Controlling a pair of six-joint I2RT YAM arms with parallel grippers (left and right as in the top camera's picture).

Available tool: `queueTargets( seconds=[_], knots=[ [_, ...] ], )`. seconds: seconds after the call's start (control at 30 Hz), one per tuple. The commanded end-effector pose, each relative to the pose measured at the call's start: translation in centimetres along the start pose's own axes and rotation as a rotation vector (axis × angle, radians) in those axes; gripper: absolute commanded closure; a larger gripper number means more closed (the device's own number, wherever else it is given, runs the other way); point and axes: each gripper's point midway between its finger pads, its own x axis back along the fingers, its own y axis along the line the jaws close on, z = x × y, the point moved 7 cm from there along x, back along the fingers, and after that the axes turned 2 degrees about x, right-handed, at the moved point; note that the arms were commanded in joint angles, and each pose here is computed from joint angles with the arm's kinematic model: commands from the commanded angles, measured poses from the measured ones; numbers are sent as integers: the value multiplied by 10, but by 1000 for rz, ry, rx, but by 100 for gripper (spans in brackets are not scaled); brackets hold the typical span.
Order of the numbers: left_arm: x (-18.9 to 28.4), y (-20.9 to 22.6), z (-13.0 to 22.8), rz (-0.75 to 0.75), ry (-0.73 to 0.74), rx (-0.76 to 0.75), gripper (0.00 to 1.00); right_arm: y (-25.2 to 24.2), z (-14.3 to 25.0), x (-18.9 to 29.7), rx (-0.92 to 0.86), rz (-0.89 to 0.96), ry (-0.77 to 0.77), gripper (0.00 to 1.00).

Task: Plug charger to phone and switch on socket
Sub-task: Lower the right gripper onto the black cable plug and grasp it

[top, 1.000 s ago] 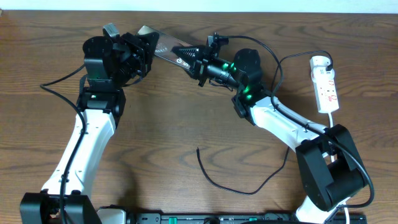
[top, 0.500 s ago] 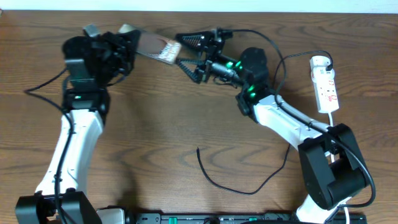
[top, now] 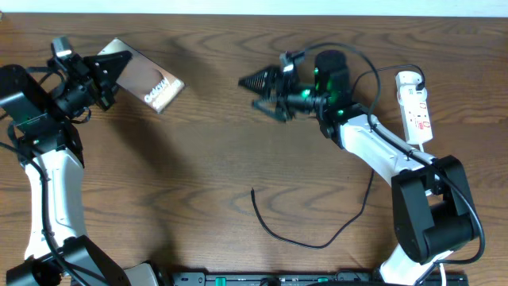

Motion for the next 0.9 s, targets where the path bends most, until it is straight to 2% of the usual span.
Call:
queueTargets(
  seconds=[0.0,0.23,0.43,0.53,0.67,0.87],
  knots=[
    [4,-16,26,63,244,-100,93,-12,18,-7,168,84,59,1],
    [4,-17,26,65,243,-117,93,-63,69,-13,100,453,186,9],
    [4,-17,26,65,243,-117,93,-83,113,-17,106,723,269,12],
    [4,-17,26,65,243,-116,93,-86,131,-21,133,804,306,15],
    [4,-17,26,65,243,-115,93,-90,153,-21,148,919,338,24],
    [4,-17,26,65,243,-115,93,-94,167,-22,180,1058,285,22]
  ],
)
